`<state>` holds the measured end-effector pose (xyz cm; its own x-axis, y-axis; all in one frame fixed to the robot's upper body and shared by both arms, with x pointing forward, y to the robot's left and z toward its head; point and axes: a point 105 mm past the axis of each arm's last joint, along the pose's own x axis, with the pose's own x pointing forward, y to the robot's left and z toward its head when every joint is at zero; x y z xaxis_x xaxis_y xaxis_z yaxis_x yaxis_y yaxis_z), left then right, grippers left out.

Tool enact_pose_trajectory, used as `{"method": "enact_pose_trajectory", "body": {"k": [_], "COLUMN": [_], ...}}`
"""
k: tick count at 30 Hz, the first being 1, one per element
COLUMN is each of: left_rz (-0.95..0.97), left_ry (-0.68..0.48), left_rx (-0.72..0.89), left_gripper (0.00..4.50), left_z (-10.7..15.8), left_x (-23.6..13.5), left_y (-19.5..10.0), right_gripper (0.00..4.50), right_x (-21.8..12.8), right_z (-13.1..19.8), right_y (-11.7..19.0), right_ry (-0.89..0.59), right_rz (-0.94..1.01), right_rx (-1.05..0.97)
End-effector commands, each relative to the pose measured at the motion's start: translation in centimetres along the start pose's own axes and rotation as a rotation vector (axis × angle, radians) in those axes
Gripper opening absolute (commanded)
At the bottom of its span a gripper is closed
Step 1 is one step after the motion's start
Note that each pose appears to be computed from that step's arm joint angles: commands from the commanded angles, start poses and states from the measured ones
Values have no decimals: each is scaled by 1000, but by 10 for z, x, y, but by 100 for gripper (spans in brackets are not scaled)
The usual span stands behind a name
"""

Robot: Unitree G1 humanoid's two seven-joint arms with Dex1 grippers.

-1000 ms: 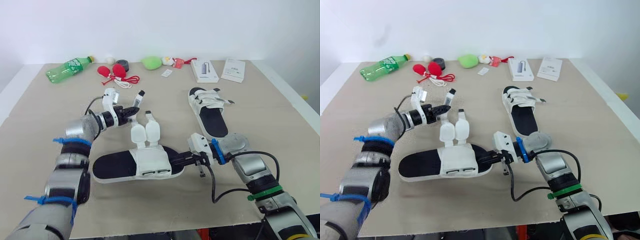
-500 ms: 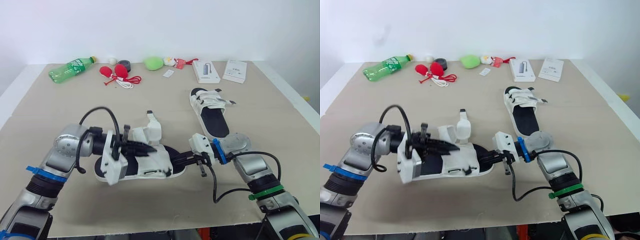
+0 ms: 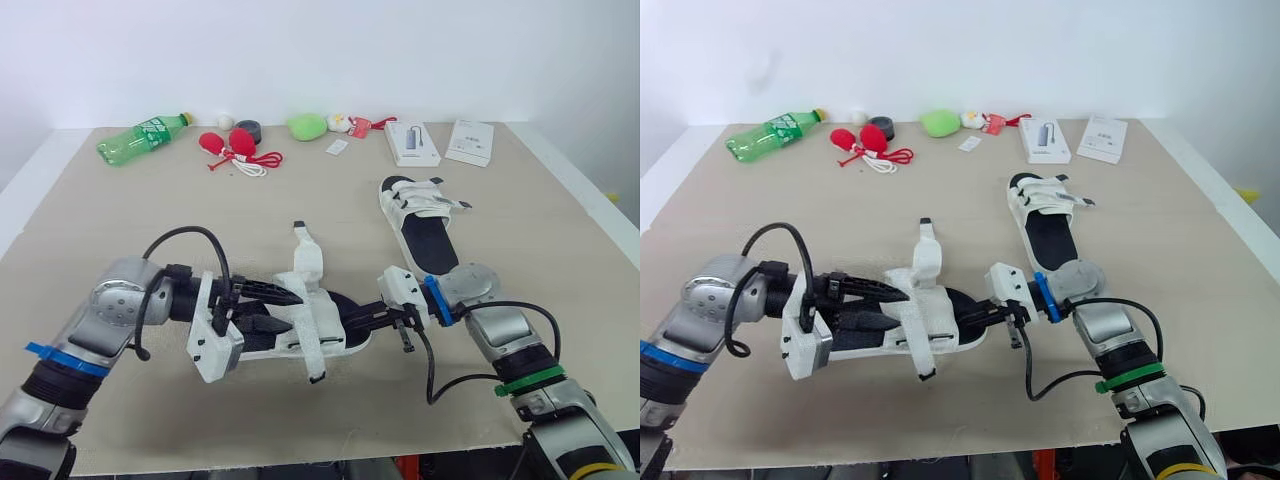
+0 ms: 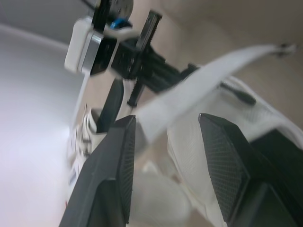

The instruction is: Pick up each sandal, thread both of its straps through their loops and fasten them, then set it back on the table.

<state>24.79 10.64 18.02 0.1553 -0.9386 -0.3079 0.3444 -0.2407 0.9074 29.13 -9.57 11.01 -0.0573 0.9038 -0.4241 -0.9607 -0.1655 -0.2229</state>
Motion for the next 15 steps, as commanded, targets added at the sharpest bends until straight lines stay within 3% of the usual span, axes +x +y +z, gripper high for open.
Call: {"method": "enact_pose_trajectory", "body": {"k": [1, 4, 7, 10, 15], "left_rz": [117, 202, 234, 165, 129], "left_ry": [55, 102, 65, -53, -82], "left_rx": [-78, -317, -853, -1315, -1505], "left_gripper": [219, 219, 219, 219, 219], "left_z": [1, -7, -3, 24, 46], "left_x": [-18, -32, -38, -29, -7], "left_y": [19, 21, 11, -7, -31], "right_gripper": [0, 0, 0, 0, 0], "right_x": [3, 3, 4, 5, 7], "right_z": [-9, -10, -10, -10, -9], "right_y": [5, 5, 4, 2, 2], "right_ry": [37, 37, 39, 39, 36], "right_rz": [37, 44, 46, 49, 55], "right_rx": [20, 18, 17, 13, 13]}}
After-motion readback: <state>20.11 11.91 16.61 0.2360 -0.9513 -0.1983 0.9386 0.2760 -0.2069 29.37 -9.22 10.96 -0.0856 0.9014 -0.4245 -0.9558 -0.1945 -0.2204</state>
